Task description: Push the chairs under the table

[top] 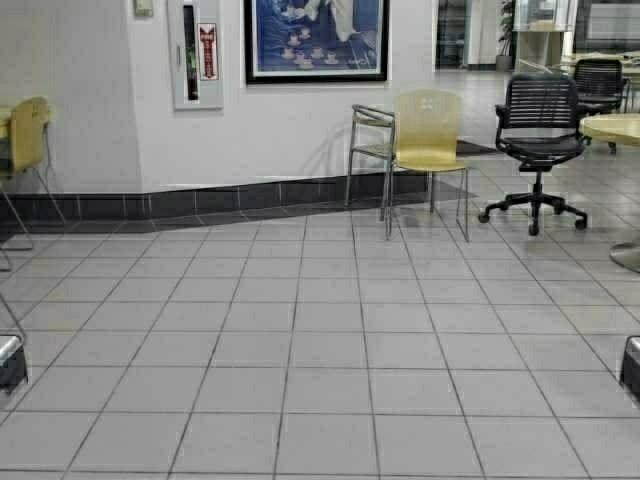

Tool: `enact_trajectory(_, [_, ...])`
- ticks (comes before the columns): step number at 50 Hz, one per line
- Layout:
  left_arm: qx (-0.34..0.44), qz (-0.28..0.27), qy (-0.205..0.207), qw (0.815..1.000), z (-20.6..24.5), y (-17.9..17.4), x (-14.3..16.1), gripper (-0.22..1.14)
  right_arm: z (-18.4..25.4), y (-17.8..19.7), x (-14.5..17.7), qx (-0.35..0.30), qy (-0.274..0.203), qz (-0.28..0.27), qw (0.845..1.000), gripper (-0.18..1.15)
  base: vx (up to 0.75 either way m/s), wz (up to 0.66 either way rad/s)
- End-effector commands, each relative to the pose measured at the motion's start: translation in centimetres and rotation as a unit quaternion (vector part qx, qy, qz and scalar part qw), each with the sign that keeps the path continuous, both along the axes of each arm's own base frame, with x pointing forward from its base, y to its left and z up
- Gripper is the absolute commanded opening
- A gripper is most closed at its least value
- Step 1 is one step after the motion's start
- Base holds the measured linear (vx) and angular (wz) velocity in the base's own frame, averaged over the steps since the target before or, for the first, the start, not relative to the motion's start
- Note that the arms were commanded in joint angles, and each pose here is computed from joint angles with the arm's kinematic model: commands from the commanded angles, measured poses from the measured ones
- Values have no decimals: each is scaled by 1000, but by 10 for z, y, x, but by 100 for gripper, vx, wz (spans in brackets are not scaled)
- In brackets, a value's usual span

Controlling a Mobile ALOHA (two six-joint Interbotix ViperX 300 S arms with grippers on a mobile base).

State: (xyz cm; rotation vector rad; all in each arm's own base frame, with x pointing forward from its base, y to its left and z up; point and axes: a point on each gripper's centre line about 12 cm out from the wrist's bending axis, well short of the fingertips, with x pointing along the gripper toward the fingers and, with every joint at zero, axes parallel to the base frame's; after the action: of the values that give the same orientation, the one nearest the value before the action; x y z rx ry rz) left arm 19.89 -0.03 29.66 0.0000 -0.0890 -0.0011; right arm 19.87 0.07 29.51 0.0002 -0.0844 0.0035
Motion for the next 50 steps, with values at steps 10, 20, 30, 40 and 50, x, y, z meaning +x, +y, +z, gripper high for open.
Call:
enact_trajectory(10, [-30, -5, 12, 999, 3, -1, -2, 3, -1, 1, 3, 3, 11, 3, 1000, 5, 0, 0])
enact_trajectory(20, [-31, -5, 14, 999, 2, -1, -2, 3, 1, 1, 5, 2, 15, 2, 1000, 5, 1, -3])
enact_trajectory(30, [-35, -5, 12, 999, 2, -1, -3, 3, 1, 1, 7, 1, 17, 3, 1000, 5, 9, -9])
enact_trajectory(40, [-39, -5, 10, 999, 2, -1, -6, 3, 4, 1, 7, 2, 14, 3, 1000, 5, 15, -13])
enact_trajectory(50, [-38, -6, 1, 999, 5, -1, -9, 3, 5, 1, 7, 1, 12, 3, 1000, 5, 17, -12])
